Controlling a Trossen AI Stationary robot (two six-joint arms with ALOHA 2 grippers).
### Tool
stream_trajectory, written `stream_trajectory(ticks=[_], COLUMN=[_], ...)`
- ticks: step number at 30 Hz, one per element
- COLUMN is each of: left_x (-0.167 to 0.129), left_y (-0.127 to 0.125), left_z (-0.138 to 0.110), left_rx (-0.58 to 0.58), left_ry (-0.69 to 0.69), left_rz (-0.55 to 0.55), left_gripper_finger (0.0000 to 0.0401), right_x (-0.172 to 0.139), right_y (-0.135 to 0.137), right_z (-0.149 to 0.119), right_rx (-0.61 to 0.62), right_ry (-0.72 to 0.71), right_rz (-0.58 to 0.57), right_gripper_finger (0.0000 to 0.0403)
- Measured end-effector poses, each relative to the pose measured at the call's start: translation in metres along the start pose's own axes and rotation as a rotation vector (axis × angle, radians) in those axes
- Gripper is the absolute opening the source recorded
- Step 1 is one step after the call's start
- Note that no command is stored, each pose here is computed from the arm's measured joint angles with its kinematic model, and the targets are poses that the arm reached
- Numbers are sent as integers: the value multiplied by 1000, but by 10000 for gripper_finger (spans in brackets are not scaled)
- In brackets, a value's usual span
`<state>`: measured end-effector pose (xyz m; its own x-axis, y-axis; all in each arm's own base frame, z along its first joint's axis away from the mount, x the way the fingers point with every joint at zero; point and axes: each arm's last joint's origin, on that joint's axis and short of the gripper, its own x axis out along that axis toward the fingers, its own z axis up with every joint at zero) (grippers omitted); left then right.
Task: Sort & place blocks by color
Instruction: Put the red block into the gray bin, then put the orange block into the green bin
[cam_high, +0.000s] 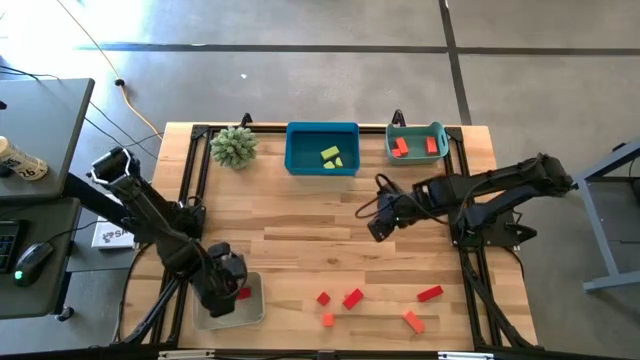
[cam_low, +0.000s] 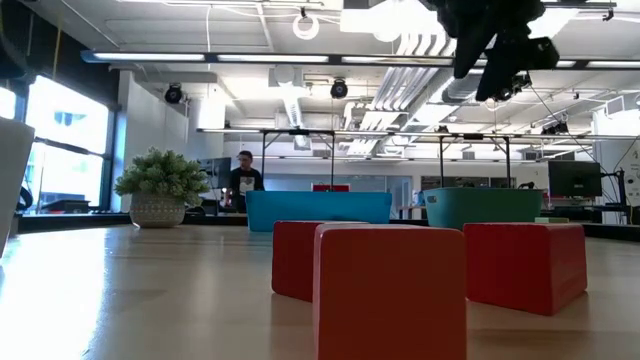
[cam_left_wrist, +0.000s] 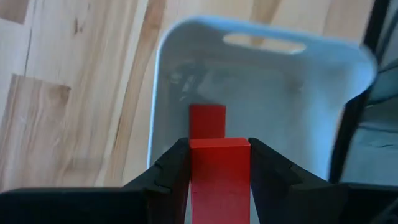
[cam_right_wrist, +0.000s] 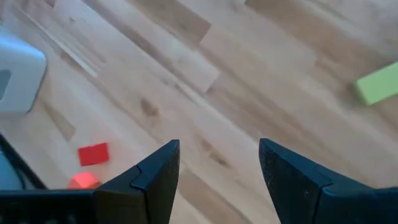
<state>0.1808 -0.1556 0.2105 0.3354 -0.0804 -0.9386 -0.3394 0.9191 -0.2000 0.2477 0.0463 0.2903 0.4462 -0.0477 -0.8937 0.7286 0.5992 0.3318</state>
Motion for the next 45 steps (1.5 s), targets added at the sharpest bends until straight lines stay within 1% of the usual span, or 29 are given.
stream_trajectory(ticks=[5,8,13,16,20,24,30,34,38,45], left_x=[17,26,36,38,42,42,42,42,41,35], left_y=[-6,-10,-14,-15,-14,-13,-12,-12,-13,-12], left_z=[-5,-6,-7,-7,-6,-3,-2,-3,-3,-2], left_rx=[66,93,136,170,171,172,159,150,145,142], left_ry=[40,46,52,54,74,108,127,164,191,179], left_rz=[50,54,60,60,65,44,34,11,-7,-33], left_gripper_finger=[109,109,109,114,134,161,199,215,217,214], right_x=[-3,-5,-5,-2,10,20,30,35,42,60], right_y=[9,14,20,22,26,32,42,49,60,82], right_z=[-19,-31,-48,-58,-73,-86,-106,-117,-126,-132], right_rx=[86,151,198,202,204,225,272,312,279,102], right_ry=[20,38,68,89,118,138,194,200,198,144], right_rz=[20,30,32,-3,-77,-109,-105,-73,-1,166], right_gripper_finger=[206,206,206,206,206,206,206,206,206,206])
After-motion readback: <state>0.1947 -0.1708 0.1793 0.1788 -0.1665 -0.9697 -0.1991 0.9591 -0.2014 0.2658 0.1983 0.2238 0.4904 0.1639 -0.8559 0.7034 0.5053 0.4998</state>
